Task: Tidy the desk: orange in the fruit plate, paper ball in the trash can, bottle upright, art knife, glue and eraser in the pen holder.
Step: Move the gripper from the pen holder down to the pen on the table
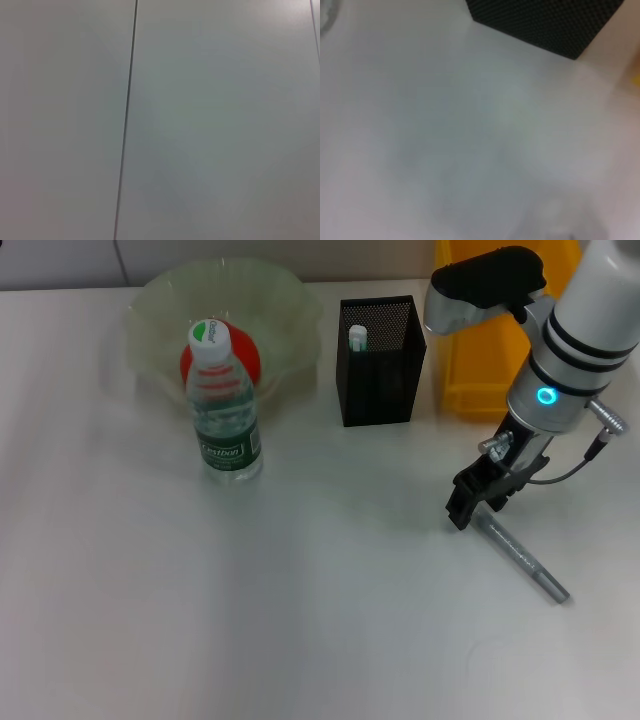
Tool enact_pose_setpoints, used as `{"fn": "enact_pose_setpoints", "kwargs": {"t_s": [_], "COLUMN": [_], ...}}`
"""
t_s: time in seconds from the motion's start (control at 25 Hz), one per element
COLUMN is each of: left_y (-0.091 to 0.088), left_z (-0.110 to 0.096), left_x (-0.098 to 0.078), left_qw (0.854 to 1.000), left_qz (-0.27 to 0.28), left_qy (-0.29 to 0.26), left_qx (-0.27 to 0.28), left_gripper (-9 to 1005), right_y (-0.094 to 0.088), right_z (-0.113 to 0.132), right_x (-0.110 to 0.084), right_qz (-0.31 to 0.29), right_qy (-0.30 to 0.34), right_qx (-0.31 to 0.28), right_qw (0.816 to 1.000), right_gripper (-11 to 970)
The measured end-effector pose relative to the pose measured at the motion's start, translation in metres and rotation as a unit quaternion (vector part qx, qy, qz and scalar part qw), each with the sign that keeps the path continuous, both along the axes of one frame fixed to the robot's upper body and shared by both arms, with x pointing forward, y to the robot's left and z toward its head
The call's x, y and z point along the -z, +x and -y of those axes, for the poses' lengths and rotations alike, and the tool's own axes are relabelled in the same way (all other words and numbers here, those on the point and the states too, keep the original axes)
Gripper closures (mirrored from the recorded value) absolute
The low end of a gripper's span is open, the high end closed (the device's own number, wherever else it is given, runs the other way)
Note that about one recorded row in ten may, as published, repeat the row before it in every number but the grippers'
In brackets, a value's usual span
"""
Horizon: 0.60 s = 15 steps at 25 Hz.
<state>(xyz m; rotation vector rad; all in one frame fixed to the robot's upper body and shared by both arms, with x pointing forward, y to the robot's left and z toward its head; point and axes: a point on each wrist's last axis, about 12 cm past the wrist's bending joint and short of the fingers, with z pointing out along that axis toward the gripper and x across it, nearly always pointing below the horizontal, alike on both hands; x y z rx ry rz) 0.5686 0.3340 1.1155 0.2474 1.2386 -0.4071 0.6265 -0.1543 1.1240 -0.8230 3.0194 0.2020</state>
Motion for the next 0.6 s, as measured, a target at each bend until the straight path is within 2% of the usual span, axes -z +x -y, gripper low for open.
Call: {"fn": "enact_pose_setpoints", "kwargs": {"t_s": [0.4,0.52,0.6], "left_y": [-0.0017,-0.0017,-0.0017], "left_z": [0.0002,0.0002,0.0003], "left_x": [0.002,0.0019,0.002], "left_qw": [1.0,1.0,1.0], "left_qz": [-0.002,-0.002,-0.002], "left_qy": [-0.003,-0.003,-0.003], "left_qx": [0.001,0.001,0.001], "left_gripper": [283,283,283], "right_y": [-0.0013,-0.0016,-0.0018], "right_z": [-0.0005,-0.0006,-0.0006], "right_x": [0.0017,0.002,0.0023], "right_qz": [-0.002,-0.002,-0.002], "right_qy": [-0.003,-0.006,-0.009], "right_qx": [-0.005,-0.008,-0.009], "right_qw": [1.0,1.0,1.0], "right_gripper": [543,659,676]}}
